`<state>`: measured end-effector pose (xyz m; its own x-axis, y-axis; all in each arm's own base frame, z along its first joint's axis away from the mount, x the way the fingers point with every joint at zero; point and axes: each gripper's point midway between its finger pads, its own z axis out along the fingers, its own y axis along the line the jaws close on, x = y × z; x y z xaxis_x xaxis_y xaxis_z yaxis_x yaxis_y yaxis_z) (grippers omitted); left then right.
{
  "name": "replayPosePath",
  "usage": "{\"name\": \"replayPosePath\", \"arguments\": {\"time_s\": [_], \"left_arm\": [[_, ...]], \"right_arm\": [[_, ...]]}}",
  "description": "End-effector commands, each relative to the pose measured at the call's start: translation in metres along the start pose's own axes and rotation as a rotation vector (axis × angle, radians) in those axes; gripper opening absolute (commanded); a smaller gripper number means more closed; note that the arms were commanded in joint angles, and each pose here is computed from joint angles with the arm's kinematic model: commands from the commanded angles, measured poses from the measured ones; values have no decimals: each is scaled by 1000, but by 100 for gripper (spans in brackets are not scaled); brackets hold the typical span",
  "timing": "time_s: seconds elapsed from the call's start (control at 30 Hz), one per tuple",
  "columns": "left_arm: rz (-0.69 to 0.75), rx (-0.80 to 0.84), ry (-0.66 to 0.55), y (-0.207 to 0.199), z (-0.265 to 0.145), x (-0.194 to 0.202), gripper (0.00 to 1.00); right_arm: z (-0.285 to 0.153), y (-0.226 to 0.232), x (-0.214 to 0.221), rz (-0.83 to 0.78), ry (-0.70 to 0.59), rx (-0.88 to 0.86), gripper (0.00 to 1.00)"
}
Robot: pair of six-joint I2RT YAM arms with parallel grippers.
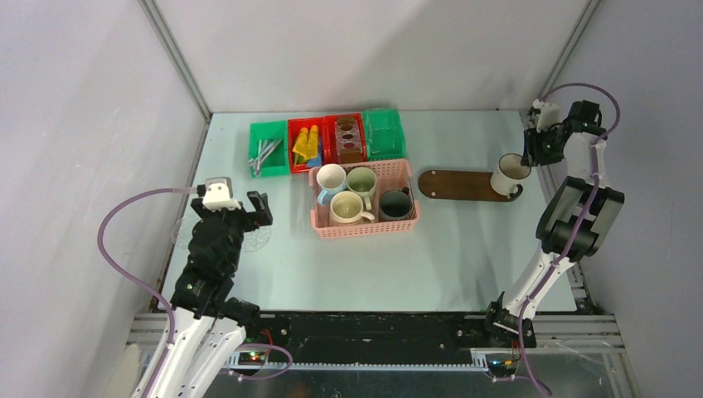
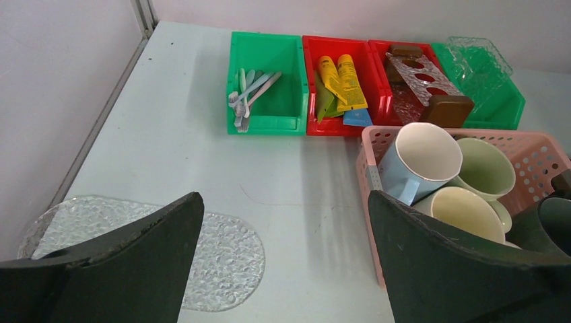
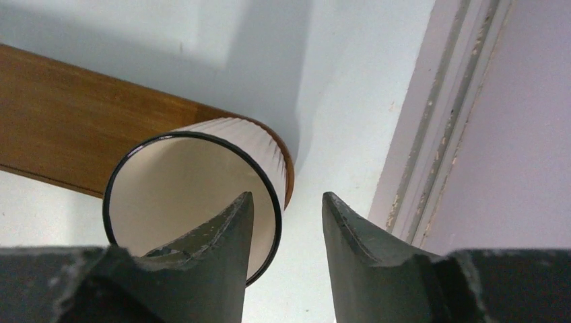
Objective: Prepare toiletry sets of a toothbrush and toothpaste on the tray
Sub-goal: Place the cup on the tray.
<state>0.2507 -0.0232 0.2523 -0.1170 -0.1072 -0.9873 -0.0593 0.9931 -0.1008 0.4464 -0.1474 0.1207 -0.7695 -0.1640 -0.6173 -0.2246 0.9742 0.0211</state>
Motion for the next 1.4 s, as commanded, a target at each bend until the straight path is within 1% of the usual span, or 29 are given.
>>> {"name": "replayPosePath", "arguments": {"time_s": [0.0,0.07,0.1,0.17,0.23,0.33,0.47,0.53,0.6,0.63,0.67,0.73,0.77,0.87,0.97,1.03,1.1,1.27,1.37], "left_arm": [[7,9,-28,-2,3,-6,100],[7,12,-29,-3,3,-7,100],[6,11,-30,-3,3,-7,100],[6,8,-31,-2,3,-7,100],[6,2,-31,-1,3,-7,100],[6,3,-31,-1,3,-7,100],[5,0,-32,0,3,-7,100],[6,-7,-31,1,3,-7,100],[8,-16,-23,2,5,-5,100],[10,-18,-19,2,5,-4,100],[12,-24,-13,3,6,-3,100],[17,-40,-3,6,7,0,100],[19,-56,1,8,8,1,100],[29,-87,28,13,10,6,100],[25,-97,53,13,13,12,100],[21,-98,68,12,15,15,100],[24,-96,88,11,17,20,100],[32,-106,110,11,21,25,100],[29,-103,120,10,22,29,100]], "right_arm": [[-27,-12,-45,-24,-126,61,46],[-37,-15,-57,-16,-162,87,52],[-45,-15,-65,6,-185,101,58],[-57,-13,-79,40,-234,113,65],[-70,-8,-94,59,-280,115,69],[-85,4,-115,54,-334,126,72],[-104,32,-145,29,-399,145,72],[-108,44,-156,21,-406,185,73],[-107,63,-168,6,-415,179,73],[-103,81,-173,-13,-417,159,73],[-101,86,-176,-16,-417,167,73],[-85,122,-183,-65,-414,131,73],[-81,130,-187,-75,-425,127,73],[-54,179,-193,-105,-423,67,72],[-27,213,-199,-107,-430,19,71],[-9,246,-202,-125,-432,-22,71],[8,263,-203,-123,-431,-40,70],[52,290,-207,-102,-421,-59,66],[70,306,-209,-111,-429,-79,64]]}}
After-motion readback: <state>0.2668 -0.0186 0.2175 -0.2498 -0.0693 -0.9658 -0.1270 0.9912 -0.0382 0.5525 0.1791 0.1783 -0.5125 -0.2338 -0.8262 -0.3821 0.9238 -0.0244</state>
